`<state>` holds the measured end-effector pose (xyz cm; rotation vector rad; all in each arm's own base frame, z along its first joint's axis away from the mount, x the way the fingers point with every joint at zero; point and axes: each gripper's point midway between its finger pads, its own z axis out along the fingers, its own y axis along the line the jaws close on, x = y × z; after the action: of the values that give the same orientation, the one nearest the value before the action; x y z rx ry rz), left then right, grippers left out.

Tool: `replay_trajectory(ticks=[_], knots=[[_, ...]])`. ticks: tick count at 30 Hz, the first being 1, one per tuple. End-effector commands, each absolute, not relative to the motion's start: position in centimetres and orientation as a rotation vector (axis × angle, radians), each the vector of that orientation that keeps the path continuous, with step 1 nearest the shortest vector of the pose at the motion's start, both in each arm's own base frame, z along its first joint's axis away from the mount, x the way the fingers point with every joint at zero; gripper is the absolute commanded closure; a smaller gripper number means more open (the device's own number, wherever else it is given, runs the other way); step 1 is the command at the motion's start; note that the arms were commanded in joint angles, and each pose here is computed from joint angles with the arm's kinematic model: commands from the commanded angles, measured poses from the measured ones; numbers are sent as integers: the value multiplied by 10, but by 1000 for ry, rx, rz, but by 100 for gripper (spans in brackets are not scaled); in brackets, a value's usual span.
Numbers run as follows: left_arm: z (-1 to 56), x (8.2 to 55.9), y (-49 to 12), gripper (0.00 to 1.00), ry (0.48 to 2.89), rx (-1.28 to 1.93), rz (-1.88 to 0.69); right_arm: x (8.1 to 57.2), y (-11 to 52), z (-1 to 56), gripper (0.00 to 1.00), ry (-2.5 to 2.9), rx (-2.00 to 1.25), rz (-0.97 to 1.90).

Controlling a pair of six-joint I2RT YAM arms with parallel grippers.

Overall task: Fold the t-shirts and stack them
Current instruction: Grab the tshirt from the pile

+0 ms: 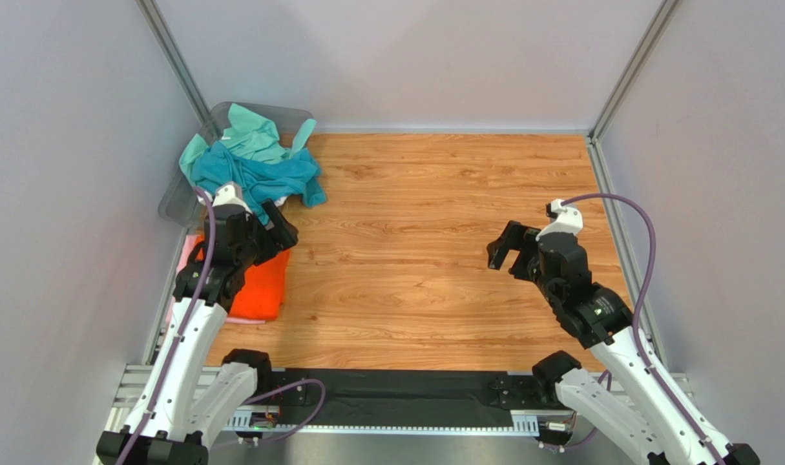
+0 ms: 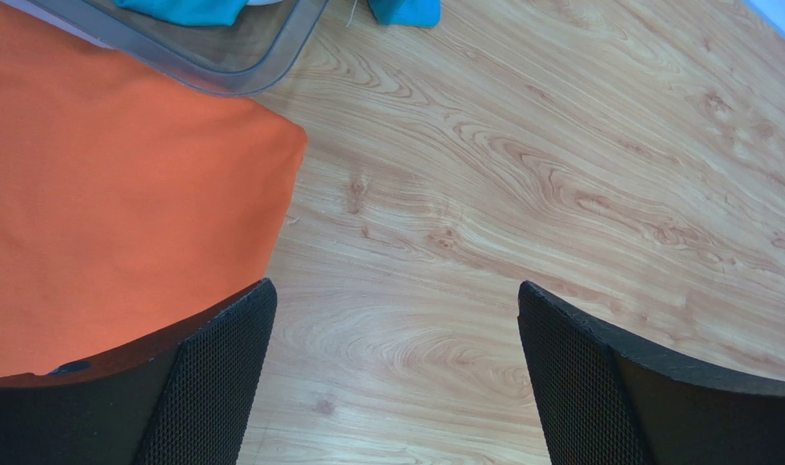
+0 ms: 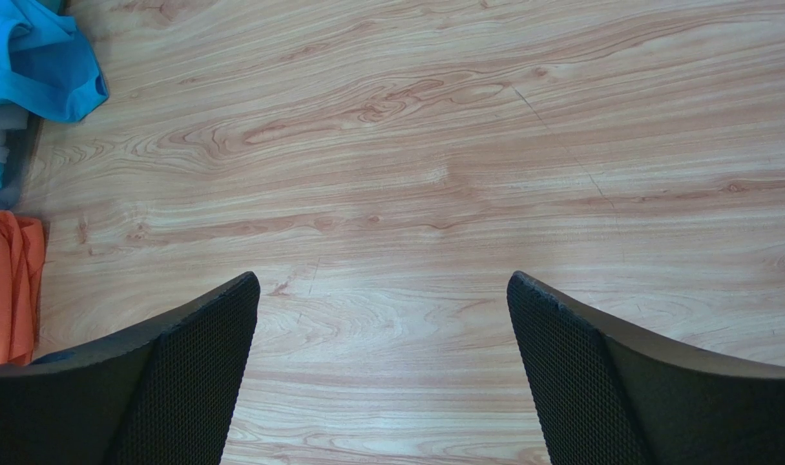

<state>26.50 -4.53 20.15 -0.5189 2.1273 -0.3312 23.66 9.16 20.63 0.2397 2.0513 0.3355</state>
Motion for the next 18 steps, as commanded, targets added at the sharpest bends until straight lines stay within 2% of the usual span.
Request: replay_trajectory(ticks=[1, 10, 14, 18], knots=[[218, 267, -45, 0, 2086, -529, -343, 242, 86, 218, 0, 1986, 252, 321], [225, 279, -32, 0, 2045, -588, -271, 244, 86, 212, 0, 2001, 231, 300], [222, 296, -12, 0, 2006, -715, -169, 245, 86, 210, 0, 2010, 217, 283], [204, 334, 9, 0, 2027, -833, -118, 247, 85, 205, 0, 2035, 184, 252]])
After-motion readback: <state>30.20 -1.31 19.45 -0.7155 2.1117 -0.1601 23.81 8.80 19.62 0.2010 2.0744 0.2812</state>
